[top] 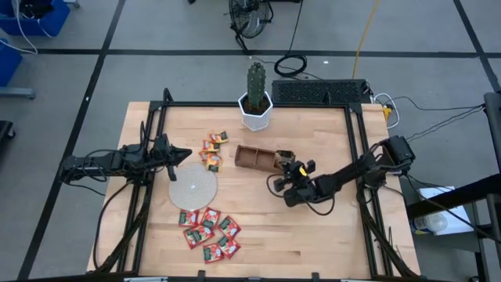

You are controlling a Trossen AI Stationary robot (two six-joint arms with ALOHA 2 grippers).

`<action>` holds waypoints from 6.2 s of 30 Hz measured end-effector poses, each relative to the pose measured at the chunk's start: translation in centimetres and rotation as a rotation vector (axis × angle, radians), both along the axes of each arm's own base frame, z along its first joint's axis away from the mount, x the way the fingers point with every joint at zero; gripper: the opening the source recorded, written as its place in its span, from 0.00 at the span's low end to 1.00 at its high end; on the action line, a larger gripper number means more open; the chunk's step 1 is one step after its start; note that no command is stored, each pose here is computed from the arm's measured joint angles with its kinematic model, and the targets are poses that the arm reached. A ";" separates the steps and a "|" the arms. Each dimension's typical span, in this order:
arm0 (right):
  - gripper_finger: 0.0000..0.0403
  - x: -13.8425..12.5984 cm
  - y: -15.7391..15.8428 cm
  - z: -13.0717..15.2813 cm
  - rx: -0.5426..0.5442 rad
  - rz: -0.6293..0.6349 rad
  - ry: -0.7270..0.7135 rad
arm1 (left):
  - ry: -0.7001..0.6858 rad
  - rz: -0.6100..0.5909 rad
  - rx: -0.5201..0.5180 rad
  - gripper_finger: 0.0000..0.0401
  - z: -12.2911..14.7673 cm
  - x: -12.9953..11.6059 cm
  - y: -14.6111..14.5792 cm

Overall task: Pick & Place Tea
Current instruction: Put the brown tea bag into the right section of the wooden organizer

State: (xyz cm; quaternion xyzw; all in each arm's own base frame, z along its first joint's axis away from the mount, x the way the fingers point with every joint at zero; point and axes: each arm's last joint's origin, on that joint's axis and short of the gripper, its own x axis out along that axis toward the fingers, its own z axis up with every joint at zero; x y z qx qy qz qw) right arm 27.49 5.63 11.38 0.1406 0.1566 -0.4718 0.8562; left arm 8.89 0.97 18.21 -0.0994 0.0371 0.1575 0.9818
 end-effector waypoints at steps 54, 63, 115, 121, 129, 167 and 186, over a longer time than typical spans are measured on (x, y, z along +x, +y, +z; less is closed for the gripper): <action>0.33 -1.2 -2.5 5.2 -0.208 0.029 0.184 | 0.000 0.000 0.000 0.05 0.0 0.0 0.0; 0.30 -0.5 -3.8 8.7 -0.192 0.405 0.219 | 0.000 0.000 0.000 0.05 0.0 0.0 0.0; 0.00 -0.8 -7.6 5.7 0.162 0.518 0.895 | 0.000 0.000 0.000 0.05 0.0 0.0 0.0; 0.00 -1.1 -8.0 5.0 0.186 0.518 0.871 | 0.000 0.000 0.000 0.05 0.0 0.0 0.0; 0.00 -0.6 -7.9 5.1 0.230 0.576 0.798 | 0.000 0.000 0.000 0.05 0.0 0.0 0.0; 0.00 -0.8 -5.4 7.5 0.079 0.593 0.622 | 0.000 0.000 0.000 0.05 0.0 0.0 0.0; 0.00 -0.7 -5.2 5.2 0.188 0.572 0.701 | 0.000 0.000 0.000 0.05 0.0 0.0 0.0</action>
